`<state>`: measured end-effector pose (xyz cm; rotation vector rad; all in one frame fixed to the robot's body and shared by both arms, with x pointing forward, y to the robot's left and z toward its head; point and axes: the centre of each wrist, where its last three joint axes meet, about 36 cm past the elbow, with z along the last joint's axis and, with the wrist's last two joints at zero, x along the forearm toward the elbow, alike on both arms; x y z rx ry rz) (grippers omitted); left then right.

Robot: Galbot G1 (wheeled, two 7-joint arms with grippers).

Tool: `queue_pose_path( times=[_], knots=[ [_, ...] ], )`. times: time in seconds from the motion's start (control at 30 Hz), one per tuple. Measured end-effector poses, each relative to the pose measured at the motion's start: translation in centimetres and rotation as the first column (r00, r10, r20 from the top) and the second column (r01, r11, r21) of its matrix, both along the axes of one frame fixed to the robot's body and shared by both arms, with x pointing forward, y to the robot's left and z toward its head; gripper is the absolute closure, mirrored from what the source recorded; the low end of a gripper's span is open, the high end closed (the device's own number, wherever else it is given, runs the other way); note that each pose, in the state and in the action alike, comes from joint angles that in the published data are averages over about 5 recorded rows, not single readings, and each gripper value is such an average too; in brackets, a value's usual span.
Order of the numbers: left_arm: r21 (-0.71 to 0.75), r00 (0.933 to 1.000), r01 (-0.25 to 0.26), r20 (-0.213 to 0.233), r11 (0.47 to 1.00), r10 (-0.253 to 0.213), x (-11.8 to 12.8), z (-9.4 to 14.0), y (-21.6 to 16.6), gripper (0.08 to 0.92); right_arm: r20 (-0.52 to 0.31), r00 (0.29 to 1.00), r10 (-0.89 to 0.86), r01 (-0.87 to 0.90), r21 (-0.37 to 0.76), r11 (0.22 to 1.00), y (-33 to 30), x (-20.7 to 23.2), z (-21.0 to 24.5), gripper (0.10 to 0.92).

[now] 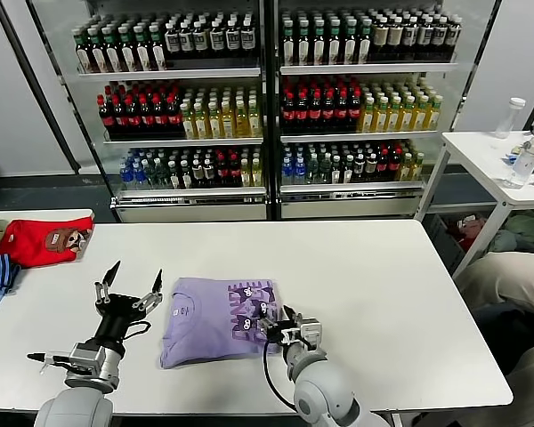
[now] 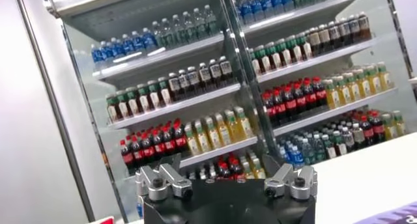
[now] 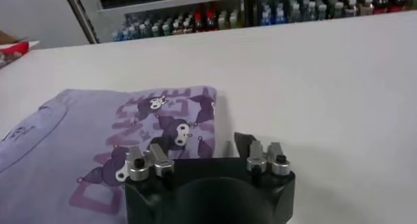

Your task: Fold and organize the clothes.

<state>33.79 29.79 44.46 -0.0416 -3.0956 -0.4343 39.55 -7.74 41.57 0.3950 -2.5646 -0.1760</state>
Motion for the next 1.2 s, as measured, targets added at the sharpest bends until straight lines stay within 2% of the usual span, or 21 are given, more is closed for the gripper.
queue_pose_path(
  times=[0.47, 0.57, 0.8, 1.03, 1.1, 1.2],
  knots=[
    [-0.056, 0.9995, -0.008, -0.030, 0.998, 0.006, -0.1, -0.3, -0.2, 0.177, -0.034, 0.999, 0.002, -0.001, 0.032, 0.999, 0.6, 0.5, -0.4, 0.832],
    [-0.058, 0.9994, -0.014, -0.033, 0.998, 0.012, -0.1, -0.4, -0.1, 0.177, -0.020, 1.000, 0.001, -0.001, 0.029, 1.000, 0.0, 0.4, -0.1, 0.890],
    [-0.047, 0.9996, -0.012, -0.027, 0.999, 0.011, 0.0, -1.2, 0.5, 0.177, 0.068, 0.997, -0.019, 0.019, -0.005, 1.000, -4.0, -0.3, 2.0, 0.902],
    [-0.048, 0.9995, 0.031, 0.003, 0.998, -0.031, 0.1, -2.8, 0.1, 0.177, 0.129, 0.990, -0.051, 0.059, -0.060, 0.996, -9.2, -0.8, 3.3, 0.900],
    [-0.049, 0.9988, 0.047, 0.011, 0.998, -0.047, -0.1, -3.1, -0.2, 0.177, 0.141, 0.989, -0.050, 0.061, -0.071, 0.996, -10.0, -0.9, 3.4, 0.881],
    [-0.048, 0.9977, 0.065, 0.021, 0.997, -0.065, -0.3, -3.4, -0.5, 0.177, 0.162, 0.986, -0.046, 0.061, -0.089, 0.994, -10.8, -1.0, 3.3, 0.811]
  ],
)
